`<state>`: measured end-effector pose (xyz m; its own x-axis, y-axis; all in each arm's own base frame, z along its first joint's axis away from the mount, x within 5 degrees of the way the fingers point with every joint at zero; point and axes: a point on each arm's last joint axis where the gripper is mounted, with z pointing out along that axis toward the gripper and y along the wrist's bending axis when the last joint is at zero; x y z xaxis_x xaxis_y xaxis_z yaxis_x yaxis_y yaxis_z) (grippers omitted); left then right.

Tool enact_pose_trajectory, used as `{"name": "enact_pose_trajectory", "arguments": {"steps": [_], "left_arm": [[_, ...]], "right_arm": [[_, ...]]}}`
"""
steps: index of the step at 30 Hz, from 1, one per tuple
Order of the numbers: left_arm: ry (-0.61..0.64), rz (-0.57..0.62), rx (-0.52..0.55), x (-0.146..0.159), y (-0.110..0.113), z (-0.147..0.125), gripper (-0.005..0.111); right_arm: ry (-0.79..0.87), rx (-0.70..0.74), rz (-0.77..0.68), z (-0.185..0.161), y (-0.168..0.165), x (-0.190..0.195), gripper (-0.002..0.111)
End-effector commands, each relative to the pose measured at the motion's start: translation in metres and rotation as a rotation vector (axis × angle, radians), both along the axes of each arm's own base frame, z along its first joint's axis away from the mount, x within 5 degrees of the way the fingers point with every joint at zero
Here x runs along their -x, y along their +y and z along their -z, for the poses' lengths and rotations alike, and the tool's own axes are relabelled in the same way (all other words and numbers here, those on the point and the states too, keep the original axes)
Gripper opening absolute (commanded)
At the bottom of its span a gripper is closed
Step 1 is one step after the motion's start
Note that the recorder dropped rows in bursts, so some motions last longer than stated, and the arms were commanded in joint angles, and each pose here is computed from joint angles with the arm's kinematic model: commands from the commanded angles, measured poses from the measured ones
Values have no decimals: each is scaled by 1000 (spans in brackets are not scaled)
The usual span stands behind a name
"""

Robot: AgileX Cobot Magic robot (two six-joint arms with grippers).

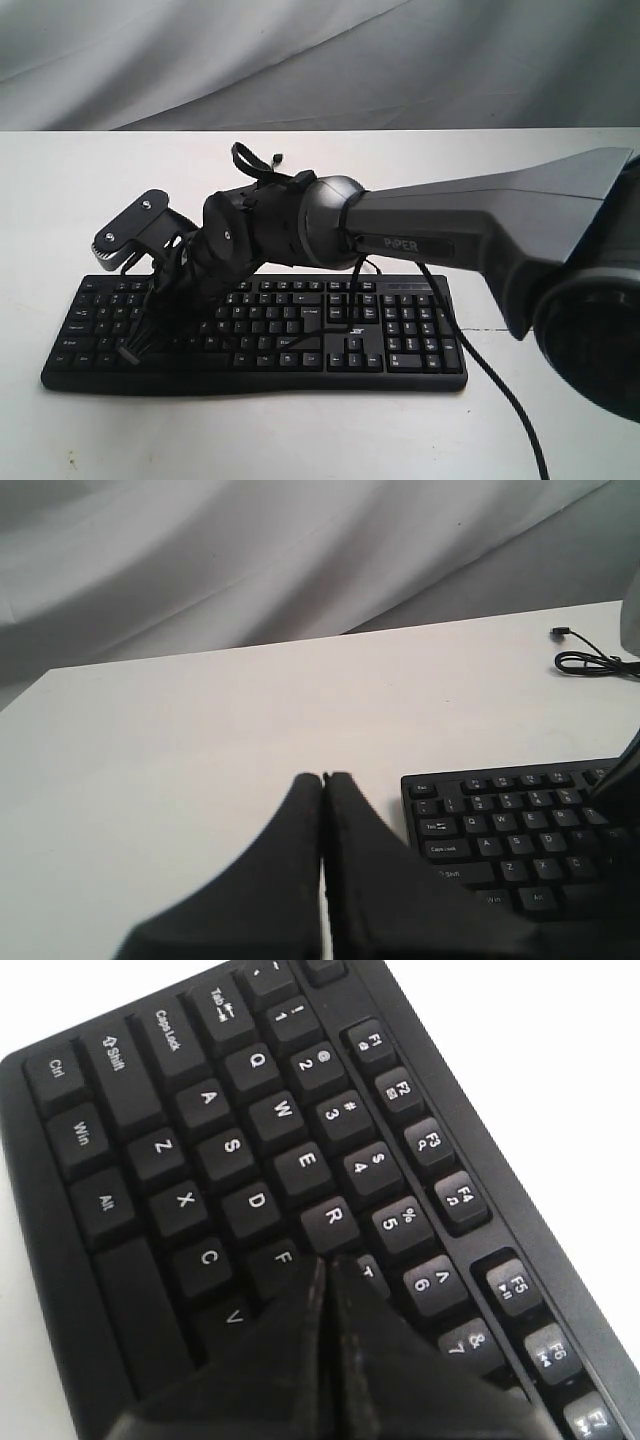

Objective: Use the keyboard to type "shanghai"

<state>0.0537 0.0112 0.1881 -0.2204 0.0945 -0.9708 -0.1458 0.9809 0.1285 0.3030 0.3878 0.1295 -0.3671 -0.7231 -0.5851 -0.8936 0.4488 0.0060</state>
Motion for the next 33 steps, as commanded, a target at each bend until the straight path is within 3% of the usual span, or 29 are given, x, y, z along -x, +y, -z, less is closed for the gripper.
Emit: {"name": "enact_pose_trajectory", "arguments": {"steps": [1,24,33], "left_arm": [[-9,7,7,0,-1,1,0],[-9,7,7,0,-1,1,0],[-9,7,7,0,-1,1,0]], "right_arm": [[4,-7,2,3,3,0,0],[33,10,6,16,3,1,0],[-1,-16,2,-12,0,1,0]]}}
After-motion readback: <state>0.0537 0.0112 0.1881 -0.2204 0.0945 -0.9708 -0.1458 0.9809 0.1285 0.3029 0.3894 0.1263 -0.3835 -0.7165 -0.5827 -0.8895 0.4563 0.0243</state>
